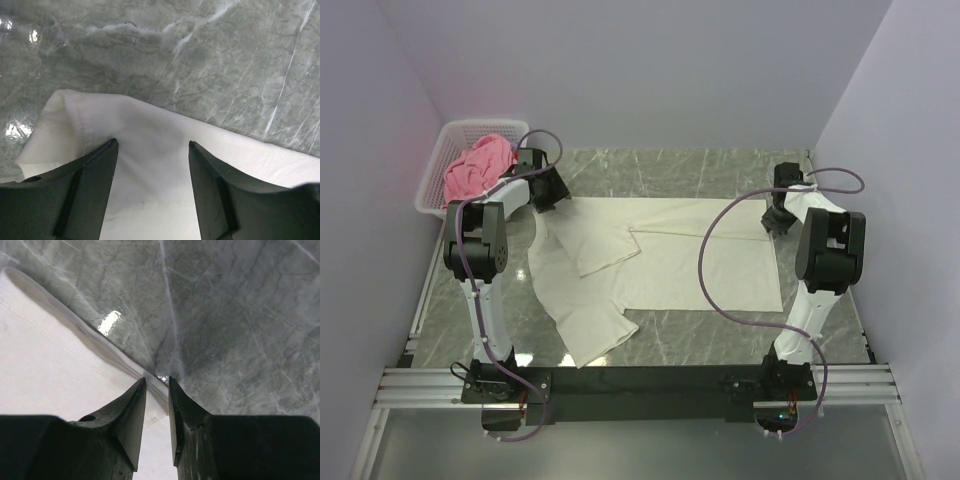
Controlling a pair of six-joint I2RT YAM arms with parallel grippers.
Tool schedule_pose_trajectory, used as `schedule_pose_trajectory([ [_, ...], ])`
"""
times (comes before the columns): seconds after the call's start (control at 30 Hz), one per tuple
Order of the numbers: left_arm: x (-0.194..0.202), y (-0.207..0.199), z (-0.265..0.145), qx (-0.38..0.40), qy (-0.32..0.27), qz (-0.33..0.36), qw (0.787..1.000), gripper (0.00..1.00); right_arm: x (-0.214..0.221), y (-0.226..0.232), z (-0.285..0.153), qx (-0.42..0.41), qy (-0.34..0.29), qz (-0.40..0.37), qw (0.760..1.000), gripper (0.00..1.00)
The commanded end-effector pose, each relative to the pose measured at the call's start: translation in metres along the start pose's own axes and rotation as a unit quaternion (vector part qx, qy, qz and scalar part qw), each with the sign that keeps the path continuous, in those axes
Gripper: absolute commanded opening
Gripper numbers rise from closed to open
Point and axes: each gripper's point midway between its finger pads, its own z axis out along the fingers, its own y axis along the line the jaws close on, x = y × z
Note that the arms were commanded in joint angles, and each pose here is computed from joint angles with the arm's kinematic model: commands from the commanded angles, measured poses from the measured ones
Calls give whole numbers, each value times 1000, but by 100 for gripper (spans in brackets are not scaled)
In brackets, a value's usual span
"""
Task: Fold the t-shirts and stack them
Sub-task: Fold the tshirt
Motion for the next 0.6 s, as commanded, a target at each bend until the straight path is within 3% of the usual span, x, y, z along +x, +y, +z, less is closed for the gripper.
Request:
schedule_pose_trajectory([
  [0.0, 14, 36, 11, -52, 19, 1, 998, 67, -3, -20, 2, 48, -2, -21, 999, 31],
  [0.27, -25, -5, -43, -4, -43, 22, 999, 90, -19, -3, -30, -18, -31, -21, 999, 31],
  [0.4, -38, -36, -100, 35, -78, 28, 996, 93, -23, 3, -70, -63, -54, -24, 996, 34],
  [0.47, -25, -39, -116, 38, -75, 29, 996, 94, -15, 5, -89, -90, -57, -28, 994, 38],
  [0.57, -2, -40, -151, 49, -76, 27, 996, 92, 1, -3, -108, -109, -59, -31, 992, 52],
])
